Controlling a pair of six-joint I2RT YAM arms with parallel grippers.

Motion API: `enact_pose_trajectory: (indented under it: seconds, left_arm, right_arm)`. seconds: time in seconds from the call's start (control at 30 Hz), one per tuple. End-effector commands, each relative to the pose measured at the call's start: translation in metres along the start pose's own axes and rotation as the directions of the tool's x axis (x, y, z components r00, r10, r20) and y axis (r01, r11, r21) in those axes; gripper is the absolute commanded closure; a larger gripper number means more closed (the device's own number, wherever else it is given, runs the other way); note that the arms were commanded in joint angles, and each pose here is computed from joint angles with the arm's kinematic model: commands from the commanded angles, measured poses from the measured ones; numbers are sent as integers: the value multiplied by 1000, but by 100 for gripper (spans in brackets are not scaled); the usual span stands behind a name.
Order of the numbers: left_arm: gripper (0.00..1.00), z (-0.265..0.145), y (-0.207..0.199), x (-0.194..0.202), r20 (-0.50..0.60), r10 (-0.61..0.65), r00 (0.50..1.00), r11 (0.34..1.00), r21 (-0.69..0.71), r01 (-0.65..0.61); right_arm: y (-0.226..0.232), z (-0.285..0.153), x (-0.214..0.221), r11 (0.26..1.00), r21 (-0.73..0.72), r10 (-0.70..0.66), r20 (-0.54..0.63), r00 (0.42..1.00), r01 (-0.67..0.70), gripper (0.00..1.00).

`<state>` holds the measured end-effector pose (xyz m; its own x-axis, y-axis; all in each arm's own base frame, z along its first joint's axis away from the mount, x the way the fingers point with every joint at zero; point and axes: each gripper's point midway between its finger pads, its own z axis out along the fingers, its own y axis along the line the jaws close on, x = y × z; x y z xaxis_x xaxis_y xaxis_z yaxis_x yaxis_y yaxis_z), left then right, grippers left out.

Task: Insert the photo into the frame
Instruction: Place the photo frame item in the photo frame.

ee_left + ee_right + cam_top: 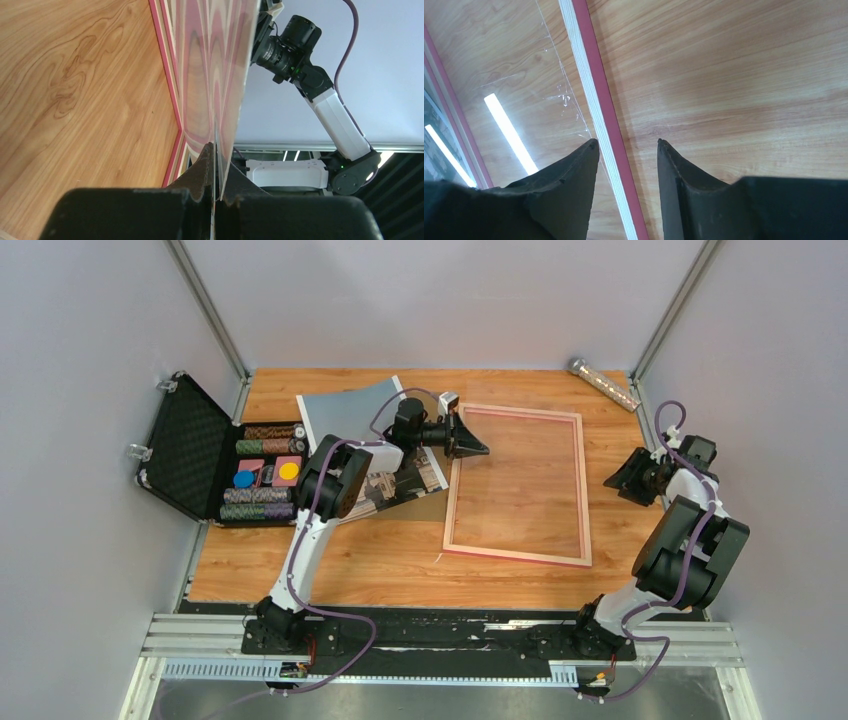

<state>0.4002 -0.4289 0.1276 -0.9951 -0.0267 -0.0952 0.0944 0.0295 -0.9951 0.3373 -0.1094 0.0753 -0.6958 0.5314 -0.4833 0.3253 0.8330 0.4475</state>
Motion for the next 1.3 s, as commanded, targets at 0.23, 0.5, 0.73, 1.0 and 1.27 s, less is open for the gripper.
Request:
enact_pose_trajectory:
  seconds: [0.23, 0.5, 0.73, 1.0, 1.27]
  left_arm:
    - [100, 8, 6, 8, -65, 82, 995, 995, -43, -85]
    - [100, 11, 11, 7, -79, 95, 992, 994, -51, -99]
    - [100, 11, 9, 8, -86, 108, 990, 993, -44, -112]
    - [100, 11, 6, 11, -97, 129, 987, 991, -34, -133]
    - [100, 11, 2, 14, -107, 160, 981, 986, -29, -164]
  right_arm:
    - [15, 6, -6, 998, -24, -54, 4, 999, 54, 54]
    - [26, 24, -6, 994, -40, -101, -34, 994, 100, 54]
    - [31, 42, -4, 993, -99, -75, -83, 994, 67, 54]
    - [37, 54, -2, 989, -138, -66, -115, 991, 50, 55]
    - [41, 59, 1, 987, -152, -65, -132, 989, 45, 56]
